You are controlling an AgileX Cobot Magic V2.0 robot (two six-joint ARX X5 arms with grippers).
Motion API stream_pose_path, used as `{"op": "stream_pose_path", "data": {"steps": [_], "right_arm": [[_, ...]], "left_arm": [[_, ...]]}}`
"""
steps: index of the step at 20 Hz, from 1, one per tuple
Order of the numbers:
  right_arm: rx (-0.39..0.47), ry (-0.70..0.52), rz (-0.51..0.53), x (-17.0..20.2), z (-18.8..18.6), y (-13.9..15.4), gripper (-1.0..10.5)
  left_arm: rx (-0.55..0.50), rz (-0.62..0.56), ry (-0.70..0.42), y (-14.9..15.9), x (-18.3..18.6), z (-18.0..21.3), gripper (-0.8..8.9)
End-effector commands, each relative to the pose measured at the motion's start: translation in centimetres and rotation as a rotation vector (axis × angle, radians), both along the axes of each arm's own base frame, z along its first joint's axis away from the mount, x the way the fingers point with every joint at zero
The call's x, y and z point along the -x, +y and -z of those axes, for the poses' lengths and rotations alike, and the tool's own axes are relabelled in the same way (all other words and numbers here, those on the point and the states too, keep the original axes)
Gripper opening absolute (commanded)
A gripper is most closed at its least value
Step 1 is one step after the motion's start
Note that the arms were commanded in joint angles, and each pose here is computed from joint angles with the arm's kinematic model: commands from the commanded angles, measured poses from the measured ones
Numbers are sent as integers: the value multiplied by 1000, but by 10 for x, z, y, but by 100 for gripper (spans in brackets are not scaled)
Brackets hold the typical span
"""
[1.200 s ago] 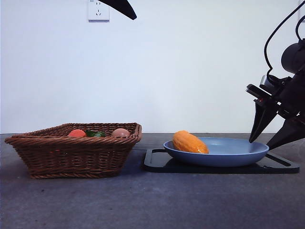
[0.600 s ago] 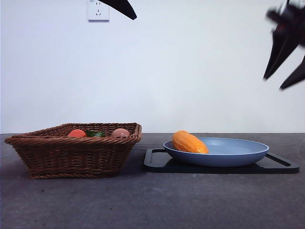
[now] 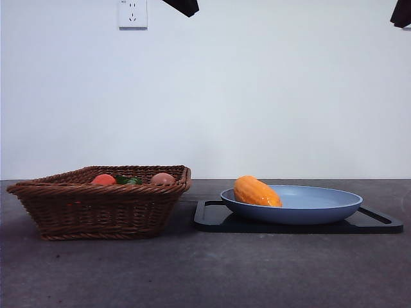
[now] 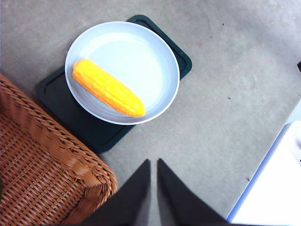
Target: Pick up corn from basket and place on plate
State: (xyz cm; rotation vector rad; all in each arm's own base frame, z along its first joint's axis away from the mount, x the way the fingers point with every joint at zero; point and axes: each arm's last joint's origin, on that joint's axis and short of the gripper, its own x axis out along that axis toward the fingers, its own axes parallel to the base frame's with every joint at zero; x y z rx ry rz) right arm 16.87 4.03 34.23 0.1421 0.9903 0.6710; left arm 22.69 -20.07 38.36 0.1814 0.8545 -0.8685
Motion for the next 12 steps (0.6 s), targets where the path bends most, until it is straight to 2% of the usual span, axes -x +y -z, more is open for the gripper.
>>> {"op": "stream_pose_path", "data": {"steps": [1,12], "right_arm": [[0,-22,-11,-2,-4,1,4],[-12,-118,-2,-10,-9,0,4]], "left_arm": [[7,13,-26,-2,0,-6,8],[10,18,-41,-2,-1,-6,7]]}}
